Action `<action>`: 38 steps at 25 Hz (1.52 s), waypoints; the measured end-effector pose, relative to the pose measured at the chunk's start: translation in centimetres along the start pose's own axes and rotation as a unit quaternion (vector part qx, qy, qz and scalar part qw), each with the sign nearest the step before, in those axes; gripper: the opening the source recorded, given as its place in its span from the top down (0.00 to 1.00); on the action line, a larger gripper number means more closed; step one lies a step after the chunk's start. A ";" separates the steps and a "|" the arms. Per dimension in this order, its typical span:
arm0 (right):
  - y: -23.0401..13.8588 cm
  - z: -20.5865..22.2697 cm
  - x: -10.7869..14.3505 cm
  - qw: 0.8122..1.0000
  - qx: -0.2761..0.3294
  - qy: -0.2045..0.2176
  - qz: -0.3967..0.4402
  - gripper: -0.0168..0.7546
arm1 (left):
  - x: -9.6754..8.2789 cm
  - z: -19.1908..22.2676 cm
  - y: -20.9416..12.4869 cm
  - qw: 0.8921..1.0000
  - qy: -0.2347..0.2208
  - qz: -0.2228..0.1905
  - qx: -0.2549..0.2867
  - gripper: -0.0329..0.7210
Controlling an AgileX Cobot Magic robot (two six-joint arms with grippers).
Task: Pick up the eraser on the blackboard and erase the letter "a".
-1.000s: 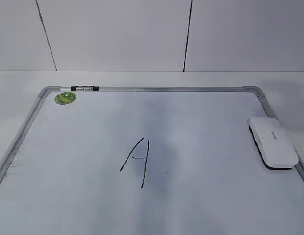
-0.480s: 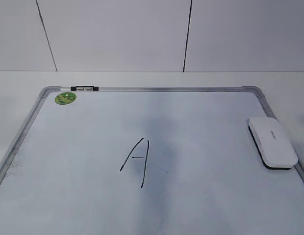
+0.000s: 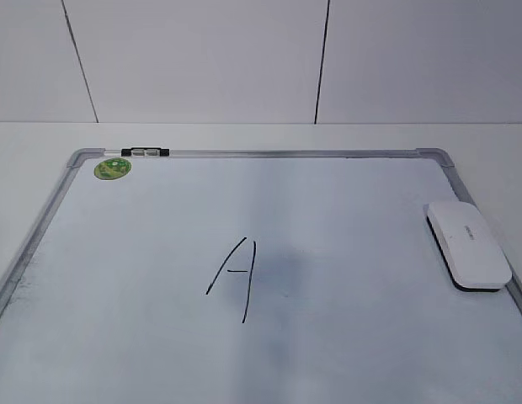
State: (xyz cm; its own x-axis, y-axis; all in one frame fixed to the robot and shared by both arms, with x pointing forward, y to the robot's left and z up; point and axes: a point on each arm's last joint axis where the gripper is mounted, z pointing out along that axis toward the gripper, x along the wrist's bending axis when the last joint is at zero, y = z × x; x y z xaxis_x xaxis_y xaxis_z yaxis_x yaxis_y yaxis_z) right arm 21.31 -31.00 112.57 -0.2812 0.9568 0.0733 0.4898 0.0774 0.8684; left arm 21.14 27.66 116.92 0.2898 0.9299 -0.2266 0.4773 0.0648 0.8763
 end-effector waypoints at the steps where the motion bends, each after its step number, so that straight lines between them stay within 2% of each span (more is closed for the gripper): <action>1: -0.3 0.1 0.0 1.000 0.000 0.000 -0.004 0.21 | 0.2 0.4 -0.7 1.000 0.001 -0.002 0.007 0.38; 7: -2.4 1.8 -0.2 0.999 0.029 -0.002 -0.028 0.21 | 1.5 3.2 -5.5 0.998 0.004 -0.007 0.058 0.38; 13: -4.3 3.6 -0.3 0.997 0.061 -0.004 -0.040 0.21 | 2.5 5.1 -8.4 0.996 0.008 0.023 0.084 0.38; 20: -6.1 4.7 -0.8 0.996 0.074 -0.021 -0.053 0.21 | 3.5 6.0 -8.6 0.995 0.041 0.047 0.073 0.38; 27: -5.9 5.6 -0.9 0.997 0.040 -0.025 -0.058 0.21 | 3.9 6.7 -8.7 0.995 0.051 0.054 0.063 0.38; 31: -6.0 5.8 -0.9 0.997 0.037 -0.025 -0.058 0.21 | 4.1 6.7 -8.4 0.995 0.061 0.060 0.043 0.38; 38: -5.9 5.8 -0.9 0.997 0.034 -0.025 -0.059 0.21 | 4.1 6.7 -8.3 0.995 0.063 0.061 0.041 0.38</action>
State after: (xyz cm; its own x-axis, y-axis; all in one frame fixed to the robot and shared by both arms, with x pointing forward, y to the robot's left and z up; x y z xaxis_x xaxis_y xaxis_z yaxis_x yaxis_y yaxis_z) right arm 23.45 -30.67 104.51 -0.3006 0.9522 -0.0538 0.5114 0.2086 0.8336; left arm 23.93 28.54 105.84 0.2457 0.9675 -0.0600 0.5126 -0.0771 0.8552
